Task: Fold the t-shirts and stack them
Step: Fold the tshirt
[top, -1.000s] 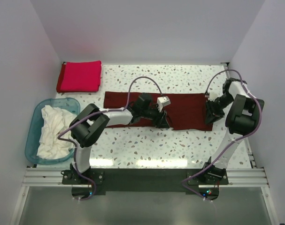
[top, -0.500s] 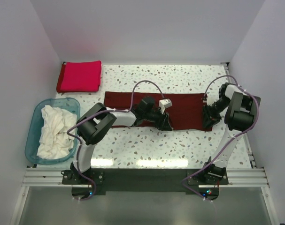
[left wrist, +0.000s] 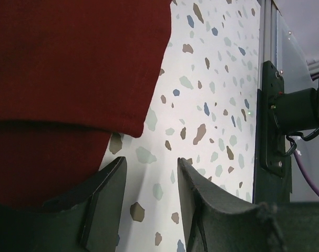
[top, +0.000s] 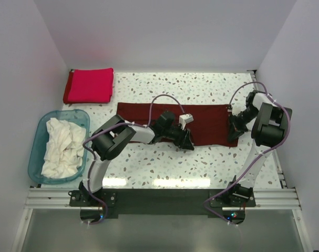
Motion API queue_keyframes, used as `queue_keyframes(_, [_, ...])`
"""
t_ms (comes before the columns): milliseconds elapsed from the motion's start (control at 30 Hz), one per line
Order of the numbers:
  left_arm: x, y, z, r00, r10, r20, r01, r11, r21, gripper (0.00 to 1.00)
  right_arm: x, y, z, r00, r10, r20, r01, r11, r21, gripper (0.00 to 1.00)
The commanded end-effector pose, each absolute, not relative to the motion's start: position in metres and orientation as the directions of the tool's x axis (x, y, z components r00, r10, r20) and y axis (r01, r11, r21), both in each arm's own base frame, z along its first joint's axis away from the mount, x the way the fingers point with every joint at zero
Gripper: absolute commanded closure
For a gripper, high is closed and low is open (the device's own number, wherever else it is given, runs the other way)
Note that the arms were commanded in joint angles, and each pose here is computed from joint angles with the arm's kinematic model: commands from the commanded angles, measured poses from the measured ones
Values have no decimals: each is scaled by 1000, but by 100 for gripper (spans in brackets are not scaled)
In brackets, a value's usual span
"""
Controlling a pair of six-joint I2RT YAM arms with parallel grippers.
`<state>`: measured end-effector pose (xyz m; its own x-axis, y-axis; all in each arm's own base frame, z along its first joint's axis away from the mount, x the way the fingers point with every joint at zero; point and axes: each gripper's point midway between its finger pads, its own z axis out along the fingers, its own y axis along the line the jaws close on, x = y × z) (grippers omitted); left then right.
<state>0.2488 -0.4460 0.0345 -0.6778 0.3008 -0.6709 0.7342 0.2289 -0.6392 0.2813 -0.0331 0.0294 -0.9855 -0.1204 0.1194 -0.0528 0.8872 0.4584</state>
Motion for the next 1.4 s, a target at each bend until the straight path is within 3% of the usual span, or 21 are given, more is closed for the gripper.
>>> queue_keyframes(0, [252, -459, 59, -621, 262, -739, 783, 165, -599, 52, 288, -24, 45, -991, -101, 85, -46, 867, 496, 100])
queue_keyframes(133, [251, -443, 104, -360, 224, -906, 931, 154, -332, 51, 291, -22, 51, -993, -101, 67, -54, 863, 503, 100])
queue_keyframes(233, [258, -428, 116, -30, 242, -970, 988, 155, 8, 48, 292, -23, 53, -993, -101, 66, -54, 862, 503, 100])
queue_keyframes(333, [257, -423, 112, 284, 268, -921, 942, 104, 320, 44, 294, -22, 54, -993, -99, 63, -53, 861, 506, 100])
queue_keyframes(467, [259, -425, 122, 639, 222, -737, 739, 89, 667, 35, 295, -22, 54, -994, -90, 68, -44, 863, 503, 100])
queue_keyframes(667, [258, -440, 113, 817, 203, -540, 537, 75, 840, 30, 296, -23, 53, -993, -85, 77, -35, 863, 503, 100])
queue_keyframes(833, [253, -445, 92, 872, 197, -448, 455, 14, 890, 31, 299, -22, 53, -994, -82, 78, -31, 860, 510, 100])
queue_keyframes(1033, [243, -446, 70, 912, 185, -366, 380, -48, 924, 34, 297, -22, 52, -993, -84, 88, -27, 859, 512, 100])
queue_keyframes(1367, [248, -458, 42, 928, 202, -313, 340, -113, 934, 47, 293, -20, 50, -991, -87, 99, -22, 852, 524, 100])
